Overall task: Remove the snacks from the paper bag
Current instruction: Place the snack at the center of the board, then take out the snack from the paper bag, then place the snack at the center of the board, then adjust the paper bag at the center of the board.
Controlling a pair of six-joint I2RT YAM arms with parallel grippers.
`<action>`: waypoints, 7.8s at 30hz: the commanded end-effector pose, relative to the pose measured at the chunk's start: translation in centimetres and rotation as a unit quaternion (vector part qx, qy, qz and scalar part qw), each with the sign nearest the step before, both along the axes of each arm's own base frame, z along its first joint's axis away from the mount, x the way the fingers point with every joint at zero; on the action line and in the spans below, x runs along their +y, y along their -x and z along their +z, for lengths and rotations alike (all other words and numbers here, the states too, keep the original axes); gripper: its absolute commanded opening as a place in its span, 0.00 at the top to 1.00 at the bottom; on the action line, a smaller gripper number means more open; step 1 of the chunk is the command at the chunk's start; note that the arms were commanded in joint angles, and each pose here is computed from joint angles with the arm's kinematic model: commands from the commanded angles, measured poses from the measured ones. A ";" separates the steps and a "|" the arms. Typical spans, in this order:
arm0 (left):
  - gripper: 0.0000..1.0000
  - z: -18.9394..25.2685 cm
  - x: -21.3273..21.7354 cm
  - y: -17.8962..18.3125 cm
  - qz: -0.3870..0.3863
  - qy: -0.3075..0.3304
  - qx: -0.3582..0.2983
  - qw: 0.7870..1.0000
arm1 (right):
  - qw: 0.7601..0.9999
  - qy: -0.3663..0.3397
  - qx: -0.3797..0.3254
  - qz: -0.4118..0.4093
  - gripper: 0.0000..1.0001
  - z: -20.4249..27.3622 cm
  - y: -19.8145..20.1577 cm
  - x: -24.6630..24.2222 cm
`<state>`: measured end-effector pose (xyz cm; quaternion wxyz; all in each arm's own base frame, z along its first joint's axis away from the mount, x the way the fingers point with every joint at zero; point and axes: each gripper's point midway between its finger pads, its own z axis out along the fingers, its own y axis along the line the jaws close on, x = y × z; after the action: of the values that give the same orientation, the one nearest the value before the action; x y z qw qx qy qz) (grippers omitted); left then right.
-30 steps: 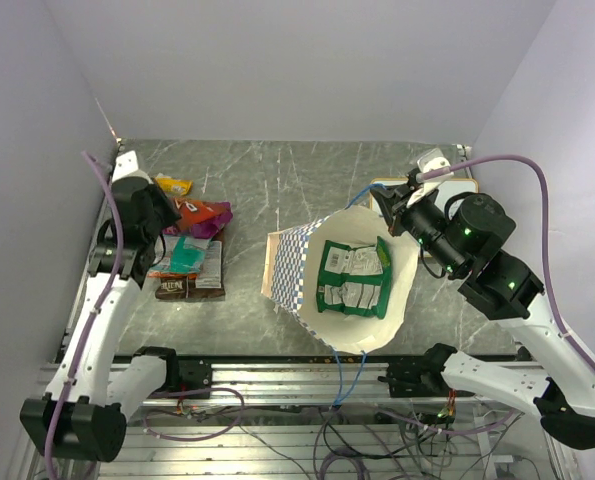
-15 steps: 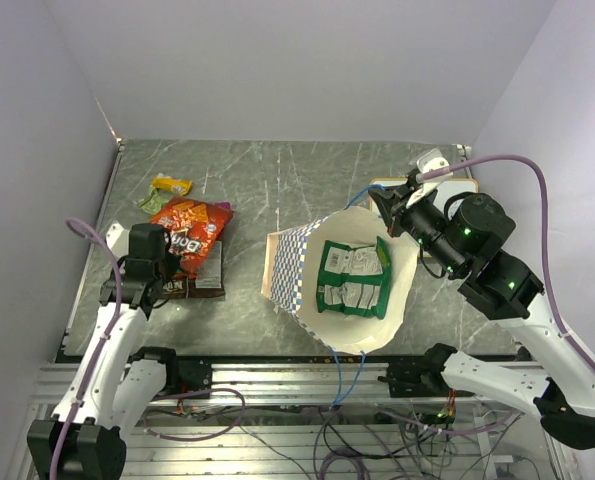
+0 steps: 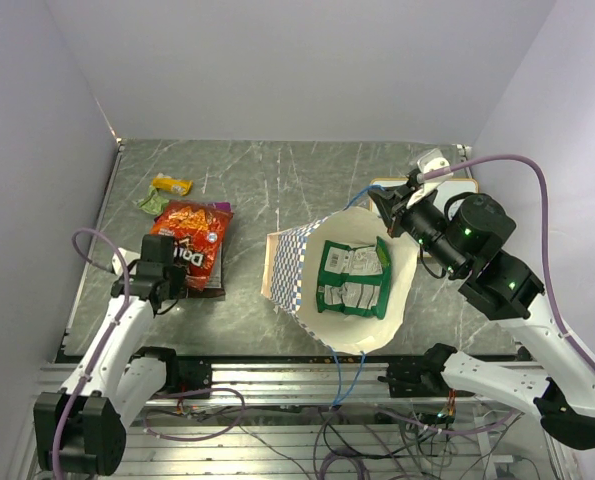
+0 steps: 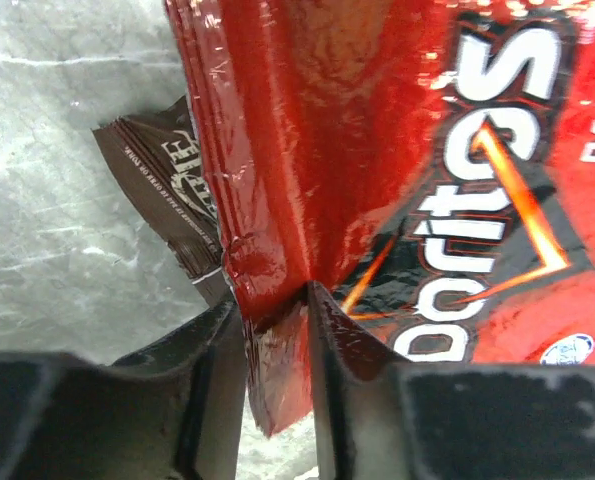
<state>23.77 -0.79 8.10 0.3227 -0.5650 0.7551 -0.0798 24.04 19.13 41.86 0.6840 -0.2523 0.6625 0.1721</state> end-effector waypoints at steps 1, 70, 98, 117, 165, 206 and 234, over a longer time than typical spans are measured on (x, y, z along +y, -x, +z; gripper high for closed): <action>0.53 0.9 -0.1 0.1 0.012 0.013 0.017 1.000 | 1.000 -0.018 -0.008 -0.004 1.00 1.0 0.5 -0.6; 0.38 7.7 -48.3 6.4 -0.684 -0.233 -0.243 0.647 | 1.000 -0.027 -0.001 0.011 1.00 1.8 0.6 0.2; 0.63 4.8 -47.1 4.9 -0.701 -0.276 -0.174 0.634 | 1.000 -0.020 -0.011 0.006 1.00 2.2 0.8 -0.3; 0.93 25.3 -43.0 11.6 -0.759 -0.128 -0.338 0.542 | 1.000 0.012 -0.006 -0.024 1.00 1.0 0.3 -1.6; 0.93 37.7 -9.8 -15.4 -0.345 -0.299 -0.275 0.846 | 0.989 0.038 0.069 -0.121 0.06 0.3 -2.2 -3.0; 0.79 5.2 -0.2 -6.3 -0.038 0.014 -0.088 0.995 | 0.982 -0.126 0.057 -0.129 0.00 7.2 -0.7 -4.0; 0.01 23.7 -0.1 -3.4 -0.066 -0.014 -0.198 0.978 | 0.977 -0.127 0.082 -0.153 0.00 5.9 0.3 -5.6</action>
<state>27.35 -0.63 27.84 0.4364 -0.5183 0.7115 -0.1863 24.50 14.04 47.04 0.6697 -0.0506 0.7238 0.1582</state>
